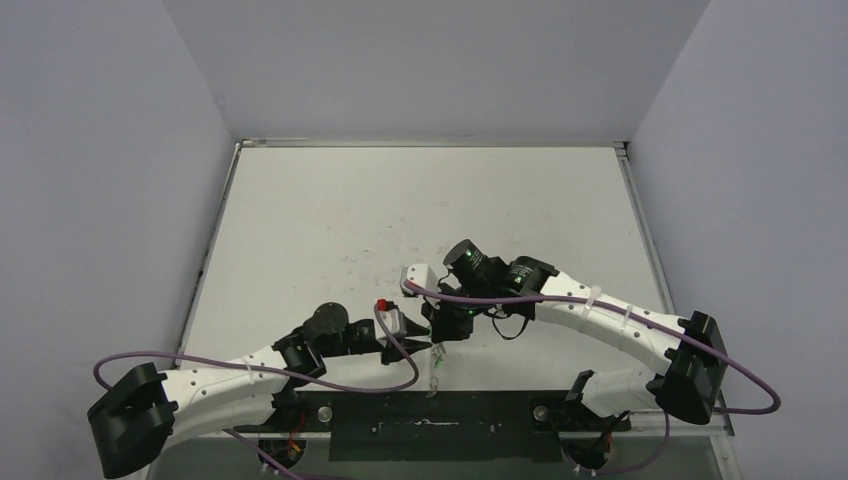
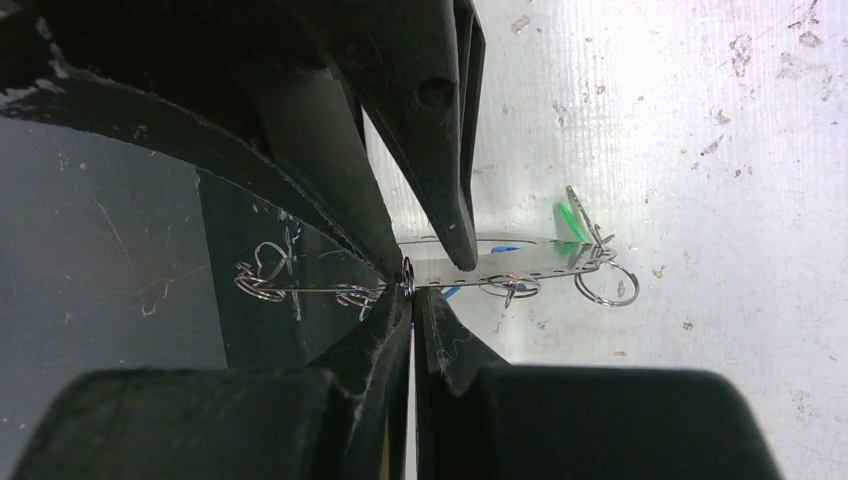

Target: Put the keys on the keyring

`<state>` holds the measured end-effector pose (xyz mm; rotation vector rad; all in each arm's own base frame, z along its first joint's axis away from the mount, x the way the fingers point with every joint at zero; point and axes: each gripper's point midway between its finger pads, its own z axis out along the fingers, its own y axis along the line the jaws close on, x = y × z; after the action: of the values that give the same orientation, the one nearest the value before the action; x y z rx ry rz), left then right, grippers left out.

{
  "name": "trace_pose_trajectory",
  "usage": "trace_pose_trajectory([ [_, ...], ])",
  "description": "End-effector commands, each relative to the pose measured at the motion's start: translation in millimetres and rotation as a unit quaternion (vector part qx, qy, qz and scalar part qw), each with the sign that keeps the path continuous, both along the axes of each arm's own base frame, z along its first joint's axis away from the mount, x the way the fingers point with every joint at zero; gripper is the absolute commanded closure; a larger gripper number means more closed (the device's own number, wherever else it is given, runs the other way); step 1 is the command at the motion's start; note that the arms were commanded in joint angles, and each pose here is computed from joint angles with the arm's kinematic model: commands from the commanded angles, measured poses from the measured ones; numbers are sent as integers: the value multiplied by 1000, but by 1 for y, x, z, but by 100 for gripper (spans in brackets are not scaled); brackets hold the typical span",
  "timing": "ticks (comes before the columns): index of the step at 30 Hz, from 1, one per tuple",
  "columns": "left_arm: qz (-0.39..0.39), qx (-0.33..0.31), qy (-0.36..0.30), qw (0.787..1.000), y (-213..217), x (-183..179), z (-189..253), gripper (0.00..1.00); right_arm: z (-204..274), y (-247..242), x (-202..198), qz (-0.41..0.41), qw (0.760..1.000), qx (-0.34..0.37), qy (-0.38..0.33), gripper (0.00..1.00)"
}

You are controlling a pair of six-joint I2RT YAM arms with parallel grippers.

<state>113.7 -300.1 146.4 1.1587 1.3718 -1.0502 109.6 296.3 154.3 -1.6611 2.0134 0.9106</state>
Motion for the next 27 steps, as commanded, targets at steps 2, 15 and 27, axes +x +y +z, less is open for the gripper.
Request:
trace_pose_trajectory([
  [2,-22,-59,-26,998,-15,-2,39,75,26,18,4,6,999,45,-19,100],
  [15,-29,-63,-24,997,-16,-5,35,100,27,18,8,3,998,48,-32,95],
  [27,29,-142,-48,988,5,2,65,100,68,7,14,-5,979,192,-70,50],
])
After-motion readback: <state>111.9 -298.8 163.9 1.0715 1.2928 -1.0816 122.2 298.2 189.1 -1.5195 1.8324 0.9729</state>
